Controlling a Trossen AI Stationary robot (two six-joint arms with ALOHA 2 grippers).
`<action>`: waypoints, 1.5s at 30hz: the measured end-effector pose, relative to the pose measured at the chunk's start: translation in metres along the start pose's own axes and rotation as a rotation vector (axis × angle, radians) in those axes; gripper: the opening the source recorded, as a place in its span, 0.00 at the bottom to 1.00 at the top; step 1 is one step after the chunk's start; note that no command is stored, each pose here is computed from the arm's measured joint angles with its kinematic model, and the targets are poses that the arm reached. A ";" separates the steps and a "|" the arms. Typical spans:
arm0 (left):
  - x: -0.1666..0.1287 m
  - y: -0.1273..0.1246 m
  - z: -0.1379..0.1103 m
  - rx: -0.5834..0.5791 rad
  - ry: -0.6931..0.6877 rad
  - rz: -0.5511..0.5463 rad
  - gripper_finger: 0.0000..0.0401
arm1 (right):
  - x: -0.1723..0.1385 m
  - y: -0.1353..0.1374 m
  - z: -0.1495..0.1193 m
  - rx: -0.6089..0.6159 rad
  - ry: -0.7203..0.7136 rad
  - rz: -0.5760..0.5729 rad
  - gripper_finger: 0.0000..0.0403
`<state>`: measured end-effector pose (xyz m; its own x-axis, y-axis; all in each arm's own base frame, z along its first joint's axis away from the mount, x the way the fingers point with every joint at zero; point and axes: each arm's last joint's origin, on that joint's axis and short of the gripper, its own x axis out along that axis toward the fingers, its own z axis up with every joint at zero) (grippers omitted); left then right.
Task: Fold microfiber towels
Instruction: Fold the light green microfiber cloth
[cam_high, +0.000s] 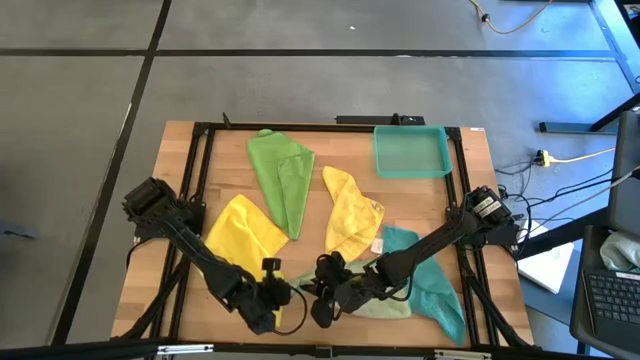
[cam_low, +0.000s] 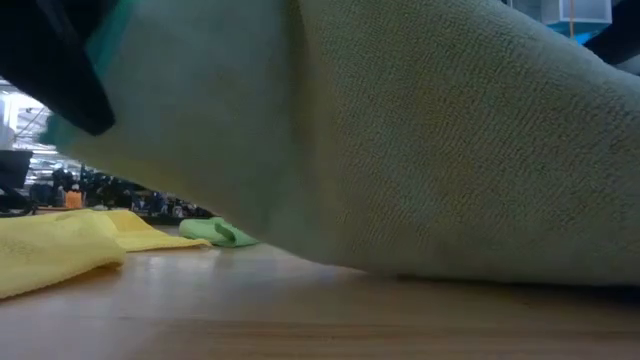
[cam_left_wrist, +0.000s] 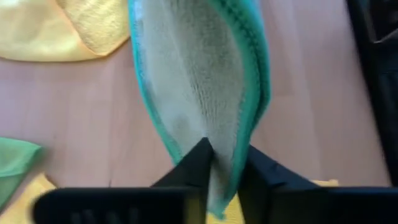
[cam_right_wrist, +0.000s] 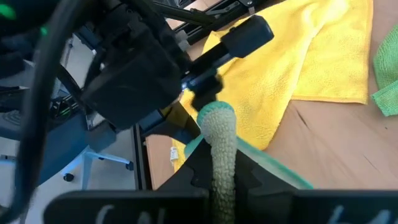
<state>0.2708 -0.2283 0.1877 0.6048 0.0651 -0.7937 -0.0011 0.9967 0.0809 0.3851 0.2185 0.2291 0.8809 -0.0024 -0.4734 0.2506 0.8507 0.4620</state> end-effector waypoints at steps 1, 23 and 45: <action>-0.002 0.001 0.001 -0.003 0.000 -0.010 0.07 | 0.000 0.000 0.000 0.002 0.000 0.000 0.04; -0.025 0.036 0.029 0.105 -0.045 -0.038 0.00 | -0.017 0.025 -0.026 0.147 0.198 0.176 0.04; -0.032 0.078 0.085 0.324 -0.055 -0.292 0.00 | -0.058 0.056 -0.028 0.173 0.236 -0.025 0.06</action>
<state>0.3192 -0.1569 0.2704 0.5837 -0.2288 -0.7790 0.4210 0.9057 0.0494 0.3369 0.2811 0.2611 0.7611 0.1172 -0.6380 0.3538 0.7494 0.5597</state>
